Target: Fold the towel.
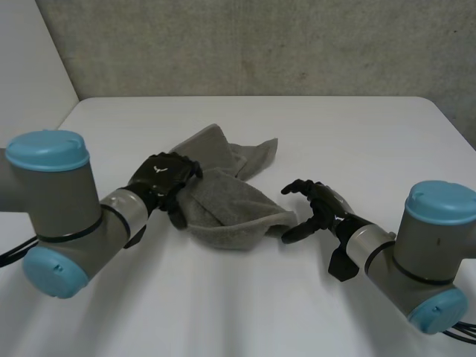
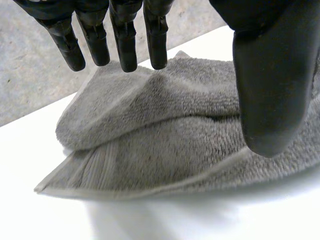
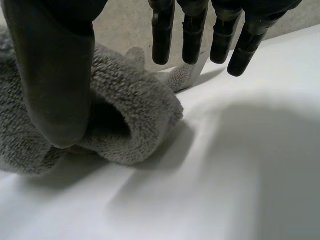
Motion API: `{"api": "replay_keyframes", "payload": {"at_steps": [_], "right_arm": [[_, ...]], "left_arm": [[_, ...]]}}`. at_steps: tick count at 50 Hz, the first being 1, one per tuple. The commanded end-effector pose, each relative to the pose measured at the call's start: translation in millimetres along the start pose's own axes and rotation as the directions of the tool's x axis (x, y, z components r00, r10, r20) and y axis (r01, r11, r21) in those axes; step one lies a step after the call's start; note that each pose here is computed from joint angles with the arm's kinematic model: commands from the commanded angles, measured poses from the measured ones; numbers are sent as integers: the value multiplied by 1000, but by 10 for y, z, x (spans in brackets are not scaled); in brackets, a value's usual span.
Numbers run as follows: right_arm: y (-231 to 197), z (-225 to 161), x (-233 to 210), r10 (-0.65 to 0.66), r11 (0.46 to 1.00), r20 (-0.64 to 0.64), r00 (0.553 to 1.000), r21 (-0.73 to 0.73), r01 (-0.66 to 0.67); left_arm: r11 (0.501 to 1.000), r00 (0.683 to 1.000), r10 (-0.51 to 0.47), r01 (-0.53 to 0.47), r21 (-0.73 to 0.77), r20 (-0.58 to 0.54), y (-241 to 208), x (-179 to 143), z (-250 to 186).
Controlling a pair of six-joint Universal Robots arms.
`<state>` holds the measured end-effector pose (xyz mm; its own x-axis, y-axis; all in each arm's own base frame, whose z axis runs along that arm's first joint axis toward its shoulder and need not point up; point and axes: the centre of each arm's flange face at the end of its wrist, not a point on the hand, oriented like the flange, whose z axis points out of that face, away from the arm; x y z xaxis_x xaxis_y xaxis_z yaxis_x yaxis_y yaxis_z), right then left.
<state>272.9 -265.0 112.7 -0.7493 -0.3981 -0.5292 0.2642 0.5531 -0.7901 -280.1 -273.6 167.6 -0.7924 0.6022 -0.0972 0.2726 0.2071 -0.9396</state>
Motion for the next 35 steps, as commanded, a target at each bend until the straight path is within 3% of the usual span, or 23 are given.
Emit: {"api": "replay_keyframes", "payload": {"at_steps": [1, 17, 29, 35], "right_arm": [[94, -9, -78, -24, 1000, 34, 999, 16, 23], [-26, 86, -94, -44, 994, 27, 999, 104, 41], [-40, 39, -34, -29, 995, 4, 1000, 96, 28], [-269, -53, -15, -27, 987, -10, 1000, 156, 28]], "left_arm": [[999, 999, -21, 23, -48, 34, 144, -127, -81], [999, 999, -27, 28, -44, 32, 243, -135, -50], [1000, 999, -18, 18, 3, 38, 343, -162, 299], [1000, 999, -17, 17, 6, 29, 399, -133, 401]]}}
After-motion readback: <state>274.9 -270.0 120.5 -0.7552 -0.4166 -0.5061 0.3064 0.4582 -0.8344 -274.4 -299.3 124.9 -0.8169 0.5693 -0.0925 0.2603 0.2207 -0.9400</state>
